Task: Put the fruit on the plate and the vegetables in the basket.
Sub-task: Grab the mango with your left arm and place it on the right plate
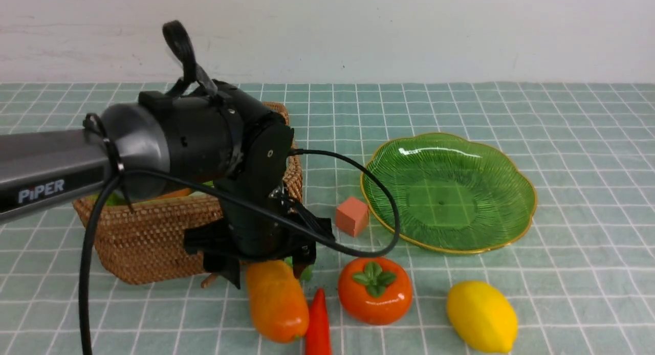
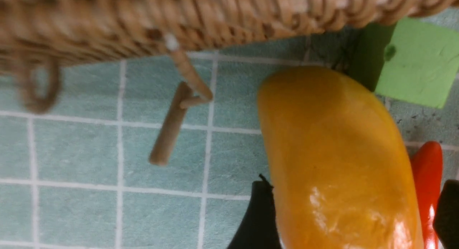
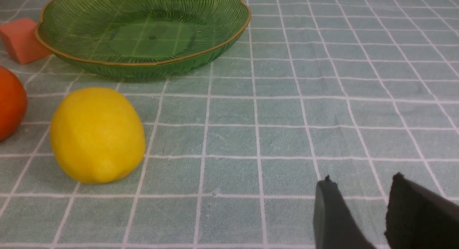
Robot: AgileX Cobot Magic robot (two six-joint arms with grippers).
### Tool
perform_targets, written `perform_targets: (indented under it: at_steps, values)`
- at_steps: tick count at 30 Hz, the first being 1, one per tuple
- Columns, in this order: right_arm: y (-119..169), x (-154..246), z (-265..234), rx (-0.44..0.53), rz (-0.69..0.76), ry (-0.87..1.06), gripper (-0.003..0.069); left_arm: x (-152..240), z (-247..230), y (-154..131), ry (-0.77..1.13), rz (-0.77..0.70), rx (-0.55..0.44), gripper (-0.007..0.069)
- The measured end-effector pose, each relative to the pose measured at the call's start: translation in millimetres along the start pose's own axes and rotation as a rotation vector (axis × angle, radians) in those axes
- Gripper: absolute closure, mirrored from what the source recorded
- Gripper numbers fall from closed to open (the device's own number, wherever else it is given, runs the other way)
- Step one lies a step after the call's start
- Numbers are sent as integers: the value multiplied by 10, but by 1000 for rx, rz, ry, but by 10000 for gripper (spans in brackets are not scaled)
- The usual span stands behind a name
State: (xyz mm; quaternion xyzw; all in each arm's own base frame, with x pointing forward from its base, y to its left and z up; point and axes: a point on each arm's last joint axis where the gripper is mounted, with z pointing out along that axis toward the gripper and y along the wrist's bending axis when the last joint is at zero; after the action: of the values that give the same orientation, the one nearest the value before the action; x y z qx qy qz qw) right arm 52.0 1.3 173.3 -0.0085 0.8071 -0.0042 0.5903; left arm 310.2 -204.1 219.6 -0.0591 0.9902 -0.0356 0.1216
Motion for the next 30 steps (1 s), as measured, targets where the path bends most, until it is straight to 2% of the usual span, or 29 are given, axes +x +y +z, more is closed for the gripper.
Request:
perform_targets:
  at_steps: [5,16,26,30]
  values:
    - [0,0,0,0,0,0,419,47,301,-62,85,-8,-3,35]
    - [0,0,0,0,-1,0,419,40,283,-67,82,31,3,65]
    - [0,0,0,0,-1,0,419,40,-260,2,23,84,50,65]
    - [0,0,0,0,-1,0,419,-74,-565,-76,-38,69,117,65]
